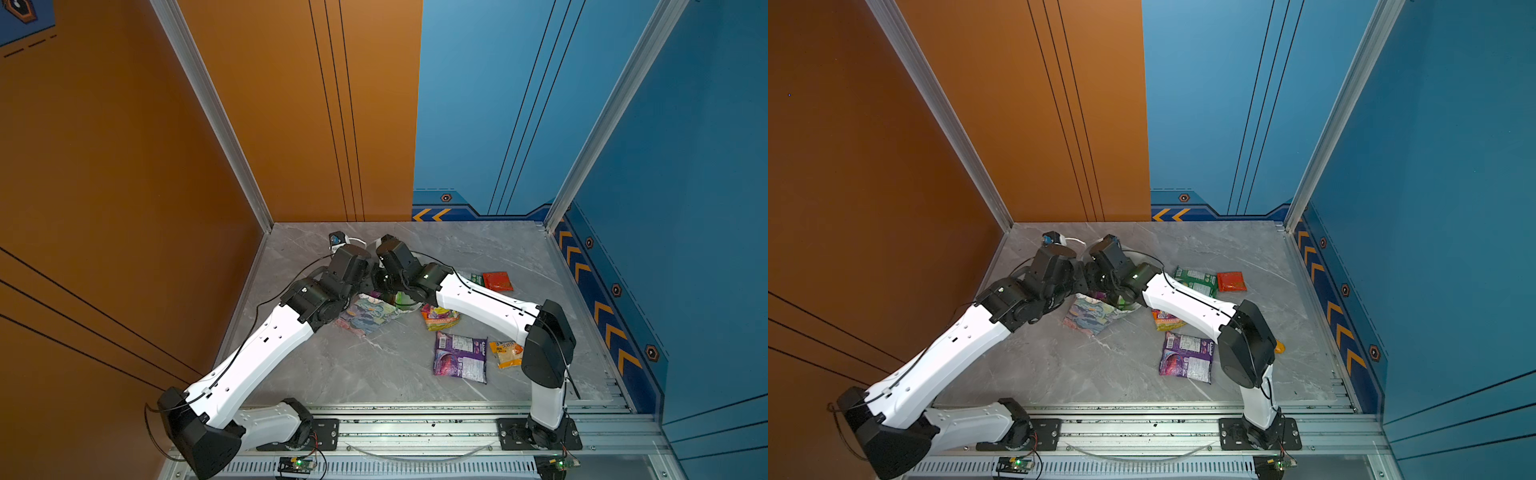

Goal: Place the snacks into the paper bag
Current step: Place the snack in the paper bag.

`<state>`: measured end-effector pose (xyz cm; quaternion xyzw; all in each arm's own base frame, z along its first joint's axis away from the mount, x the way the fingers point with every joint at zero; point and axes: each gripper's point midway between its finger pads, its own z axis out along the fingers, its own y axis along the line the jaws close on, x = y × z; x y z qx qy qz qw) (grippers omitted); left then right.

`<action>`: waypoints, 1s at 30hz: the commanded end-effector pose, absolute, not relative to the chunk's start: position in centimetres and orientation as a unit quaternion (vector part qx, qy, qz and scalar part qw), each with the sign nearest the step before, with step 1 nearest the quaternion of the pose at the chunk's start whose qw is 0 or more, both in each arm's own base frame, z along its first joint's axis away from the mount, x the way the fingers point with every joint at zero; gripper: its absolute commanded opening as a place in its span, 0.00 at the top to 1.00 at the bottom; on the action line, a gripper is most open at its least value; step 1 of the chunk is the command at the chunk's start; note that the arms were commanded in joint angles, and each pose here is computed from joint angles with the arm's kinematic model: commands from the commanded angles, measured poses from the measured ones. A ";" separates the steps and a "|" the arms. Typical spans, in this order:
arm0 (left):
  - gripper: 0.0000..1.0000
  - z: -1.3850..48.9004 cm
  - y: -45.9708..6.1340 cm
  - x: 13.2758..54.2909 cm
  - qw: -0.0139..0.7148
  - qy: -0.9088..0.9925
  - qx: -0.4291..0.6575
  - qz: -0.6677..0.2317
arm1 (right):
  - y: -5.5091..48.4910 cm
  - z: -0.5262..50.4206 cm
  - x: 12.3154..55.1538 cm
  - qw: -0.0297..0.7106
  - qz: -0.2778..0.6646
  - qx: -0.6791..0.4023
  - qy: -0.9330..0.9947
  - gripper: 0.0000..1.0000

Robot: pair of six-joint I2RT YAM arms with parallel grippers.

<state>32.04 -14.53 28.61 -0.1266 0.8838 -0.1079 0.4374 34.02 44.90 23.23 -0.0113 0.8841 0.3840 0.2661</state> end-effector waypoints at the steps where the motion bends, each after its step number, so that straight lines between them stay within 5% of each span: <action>1: 1.00 28.9 -13.3 32.5 0.443 0.875 -0.160 -0.113 | 43.9 28.3 33.0 0.304 0.389 -0.039 0.869 0.50; 19: 1.00 27.0 -10.1 33.1 0.387 0.888 -0.149 -0.200 | 30.2 36.2 30.8 0.457 0.330 -0.096 0.820 0.30; 24: 1.00 27.1 -9.6 33.0 0.386 0.894 -0.119 -0.197 | 23.5 32.2 30.8 0.449 0.259 -0.034 0.855 0.25; 30: 1.00 26.9 -9.7 32.8 0.389 0.897 -0.094 -0.188 | 15.0 22.7 29.9 0.355 0.179 0.097 0.913 0.25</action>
